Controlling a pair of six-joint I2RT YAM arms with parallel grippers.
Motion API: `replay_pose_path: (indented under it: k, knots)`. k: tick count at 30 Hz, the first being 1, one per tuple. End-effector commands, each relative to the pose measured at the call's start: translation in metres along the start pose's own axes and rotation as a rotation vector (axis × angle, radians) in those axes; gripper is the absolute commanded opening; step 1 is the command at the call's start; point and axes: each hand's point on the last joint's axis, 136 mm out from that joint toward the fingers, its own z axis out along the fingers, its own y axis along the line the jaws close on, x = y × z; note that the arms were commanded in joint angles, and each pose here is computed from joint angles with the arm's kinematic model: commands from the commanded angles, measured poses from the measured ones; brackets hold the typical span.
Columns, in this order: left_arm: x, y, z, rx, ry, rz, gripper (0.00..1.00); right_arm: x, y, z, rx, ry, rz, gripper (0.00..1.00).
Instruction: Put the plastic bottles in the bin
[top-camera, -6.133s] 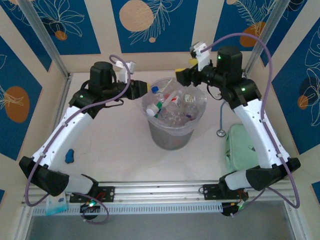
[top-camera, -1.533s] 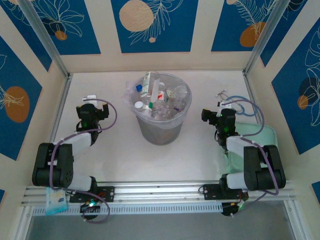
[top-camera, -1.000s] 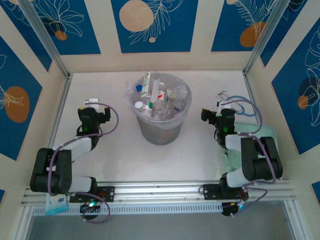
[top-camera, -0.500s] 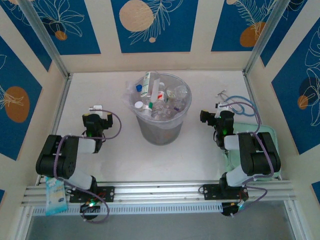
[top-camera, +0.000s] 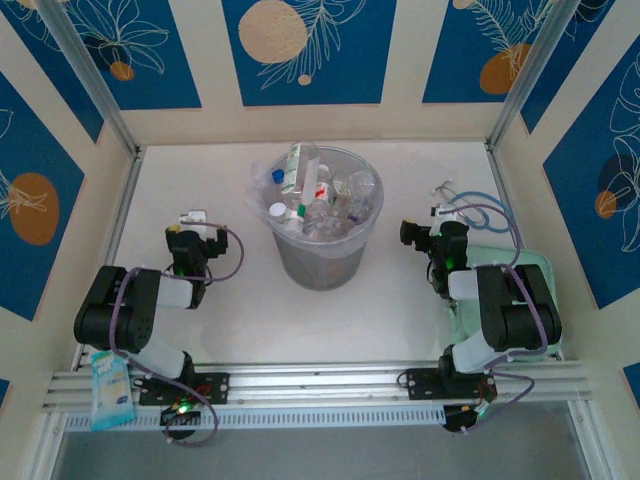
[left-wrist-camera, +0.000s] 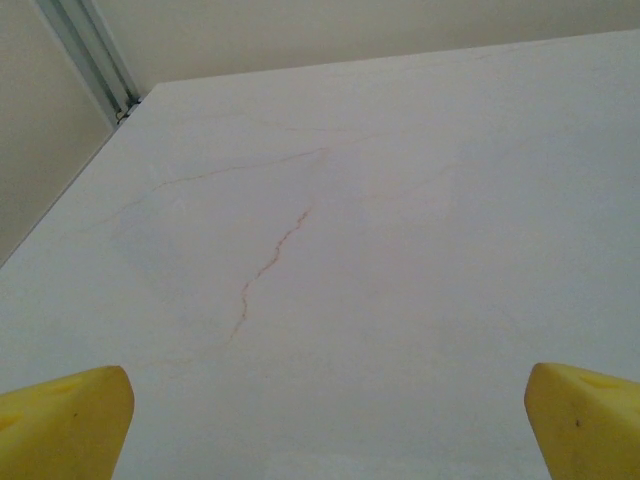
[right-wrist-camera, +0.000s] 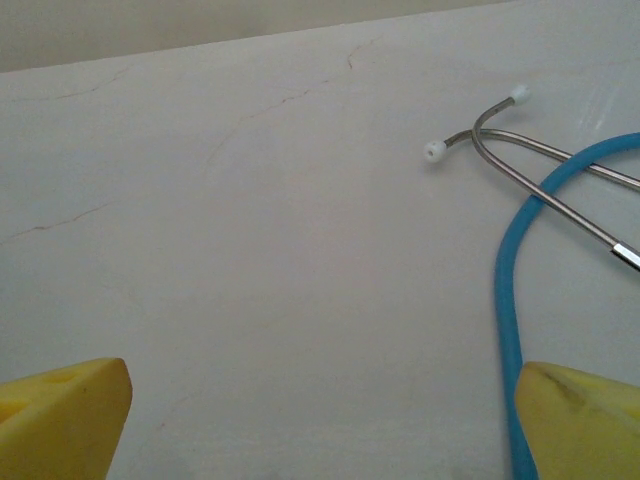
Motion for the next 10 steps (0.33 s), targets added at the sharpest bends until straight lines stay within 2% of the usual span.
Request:
replay_pose_path:
  k: [1,10]
  knots:
    - [-0.0030,-0.0054,-0.0014,0.023,-0.024,-0.001,1.00,-0.0099,0.0025,0.0008,-0.012,-0.034,-0.019,0.99]
    - [-0.0026,-0.0055,-0.0010,0.023,-0.021,-0.001,1.00,-0.0104,0.0031,-0.0005,-0.012,-0.041,-0.021,0.99]
